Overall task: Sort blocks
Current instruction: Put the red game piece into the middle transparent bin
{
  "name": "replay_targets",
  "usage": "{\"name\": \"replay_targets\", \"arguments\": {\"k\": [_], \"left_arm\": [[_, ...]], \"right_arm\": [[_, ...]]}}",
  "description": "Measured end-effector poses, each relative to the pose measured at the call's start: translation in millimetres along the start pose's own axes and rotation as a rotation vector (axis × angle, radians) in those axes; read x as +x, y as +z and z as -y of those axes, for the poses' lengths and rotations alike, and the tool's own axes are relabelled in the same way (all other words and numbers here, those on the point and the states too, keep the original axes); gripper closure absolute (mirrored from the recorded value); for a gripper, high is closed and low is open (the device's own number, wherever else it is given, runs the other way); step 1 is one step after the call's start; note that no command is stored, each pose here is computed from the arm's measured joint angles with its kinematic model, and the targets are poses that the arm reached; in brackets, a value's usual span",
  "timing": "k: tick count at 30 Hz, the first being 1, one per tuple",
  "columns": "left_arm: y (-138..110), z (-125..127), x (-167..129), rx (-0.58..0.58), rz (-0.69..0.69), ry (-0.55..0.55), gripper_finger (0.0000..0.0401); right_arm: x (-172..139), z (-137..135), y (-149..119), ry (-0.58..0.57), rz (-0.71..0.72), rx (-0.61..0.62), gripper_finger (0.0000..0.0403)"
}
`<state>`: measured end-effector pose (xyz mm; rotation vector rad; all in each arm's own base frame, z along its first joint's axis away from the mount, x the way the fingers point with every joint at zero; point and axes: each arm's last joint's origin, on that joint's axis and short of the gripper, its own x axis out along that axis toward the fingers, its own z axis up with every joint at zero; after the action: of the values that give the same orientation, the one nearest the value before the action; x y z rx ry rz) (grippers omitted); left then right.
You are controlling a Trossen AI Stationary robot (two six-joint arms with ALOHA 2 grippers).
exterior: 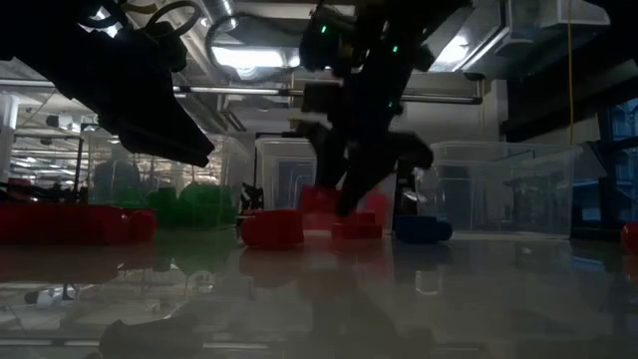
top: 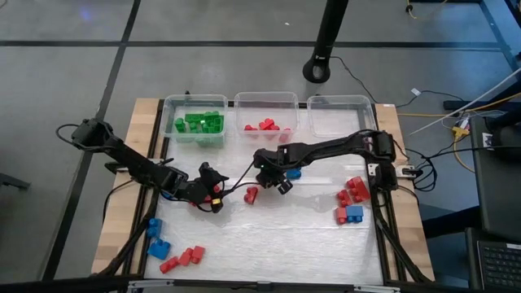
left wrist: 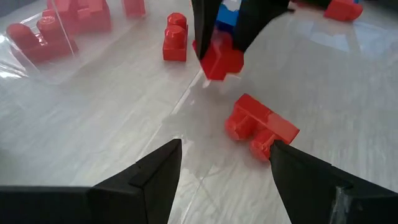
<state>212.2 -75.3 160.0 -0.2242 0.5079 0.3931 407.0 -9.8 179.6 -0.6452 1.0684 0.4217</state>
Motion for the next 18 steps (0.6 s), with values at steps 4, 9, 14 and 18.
{"name": "replay_targets", "arguments": {"k": [4,9,14,18], "left_arm": [[-0.1,0.0,0.0,0.002,0.000,0.000,0.0171],[0.0,0.0,0.0,0.002,-0.001,0.000,0.0171],[0.0,0.0,0.0,0.001,0.000,0.000,0.0171],[0.3,0.1,0.0,-0.003,0.002,-0.001,0.0171]], "right_arm": [[-29.1,3.8,3.6,-0.069,0.023,-0.001,0.0226],[-73.0,8.7,6.8,-0.202,0.057,-0.015,0.0223],[-120.6,15.7,5.6,-0.414,0.059,-0.049,0.0228],[-145.9,31.4,-3.5,-0.569,0.076,0.000,0.0223]]}}
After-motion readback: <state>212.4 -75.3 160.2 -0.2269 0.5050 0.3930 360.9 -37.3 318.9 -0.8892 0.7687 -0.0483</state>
